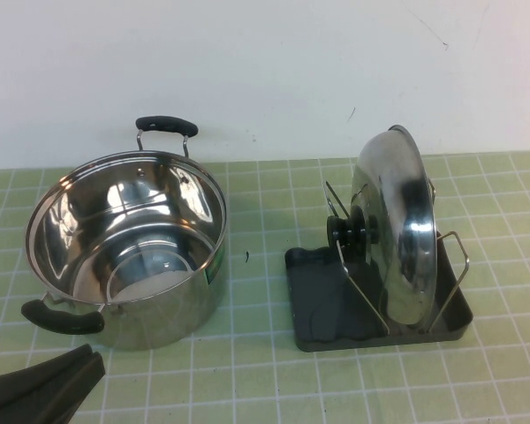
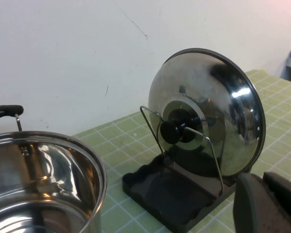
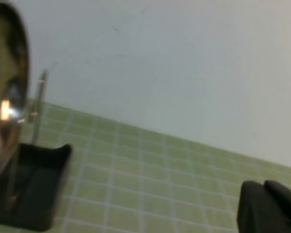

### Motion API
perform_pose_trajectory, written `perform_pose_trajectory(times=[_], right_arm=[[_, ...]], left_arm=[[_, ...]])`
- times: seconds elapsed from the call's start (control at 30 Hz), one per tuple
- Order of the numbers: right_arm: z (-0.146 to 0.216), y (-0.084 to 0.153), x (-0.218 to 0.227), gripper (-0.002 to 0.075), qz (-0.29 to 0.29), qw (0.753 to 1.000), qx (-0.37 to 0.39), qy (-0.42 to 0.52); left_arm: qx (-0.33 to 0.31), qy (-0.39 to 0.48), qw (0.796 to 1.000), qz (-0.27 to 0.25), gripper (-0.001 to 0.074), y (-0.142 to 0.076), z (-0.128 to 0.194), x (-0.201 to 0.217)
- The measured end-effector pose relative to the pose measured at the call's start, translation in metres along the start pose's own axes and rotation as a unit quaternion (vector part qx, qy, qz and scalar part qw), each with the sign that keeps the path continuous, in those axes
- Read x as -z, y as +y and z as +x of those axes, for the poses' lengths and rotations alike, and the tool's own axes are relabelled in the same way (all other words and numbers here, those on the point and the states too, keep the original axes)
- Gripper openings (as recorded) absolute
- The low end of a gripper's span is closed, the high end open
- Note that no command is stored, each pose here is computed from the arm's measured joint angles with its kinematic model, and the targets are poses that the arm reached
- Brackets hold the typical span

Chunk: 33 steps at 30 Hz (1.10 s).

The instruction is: Put pot lid on rack

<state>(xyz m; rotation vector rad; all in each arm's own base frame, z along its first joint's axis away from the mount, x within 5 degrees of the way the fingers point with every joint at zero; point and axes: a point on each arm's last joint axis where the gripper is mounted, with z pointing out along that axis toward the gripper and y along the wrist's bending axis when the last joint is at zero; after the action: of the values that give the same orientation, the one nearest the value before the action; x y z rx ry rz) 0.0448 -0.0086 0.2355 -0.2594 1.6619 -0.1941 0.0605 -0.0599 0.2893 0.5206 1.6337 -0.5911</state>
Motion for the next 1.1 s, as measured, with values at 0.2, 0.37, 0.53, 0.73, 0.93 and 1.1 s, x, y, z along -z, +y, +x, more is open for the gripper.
perform_pose_trajectory(times=[0.2,0.37,0.53,0.73,0.93,1.1], right_arm=[[0.021,0.029,-0.008,-0.0001,-0.114,0.993,0.016,-0.012],[0.018,0.031,-0.011,-0.0001,-0.09,0.993,0.025,-0.068],[0.022,0.022,-0.013,-0.0001,-0.017,0.998,-0.014,-0.051],[0.043,0.016,-0.016,-0.0001,0.059,0.996,-0.071,0.014],[0.055,0.019,-0.015,-0.0001,0.057,0.99,-0.105,0.079],[0.061,0.023,-0.014,-0.0001,0.027,0.987,-0.11,0.111]], left_arm=[[0.0,0.0,1.0,0.0,-0.0002,0.0,0.0,0.0],[0.0,0.0,1.0,0.0,-0.0002,0.0,0.0,0.0],[0.0,0.0,1.0,0.0,-0.0002,0.0,0.0,0.0],[0.0,0.0,1.0,0.0,-0.0002,0.0,0.0,0.0],[0.0,0.0,1.0,0.0,-0.0002,0.0,0.0,0.0],[0.0,0.0,1.0,0.0,-0.0002,0.0,0.0,0.0]])
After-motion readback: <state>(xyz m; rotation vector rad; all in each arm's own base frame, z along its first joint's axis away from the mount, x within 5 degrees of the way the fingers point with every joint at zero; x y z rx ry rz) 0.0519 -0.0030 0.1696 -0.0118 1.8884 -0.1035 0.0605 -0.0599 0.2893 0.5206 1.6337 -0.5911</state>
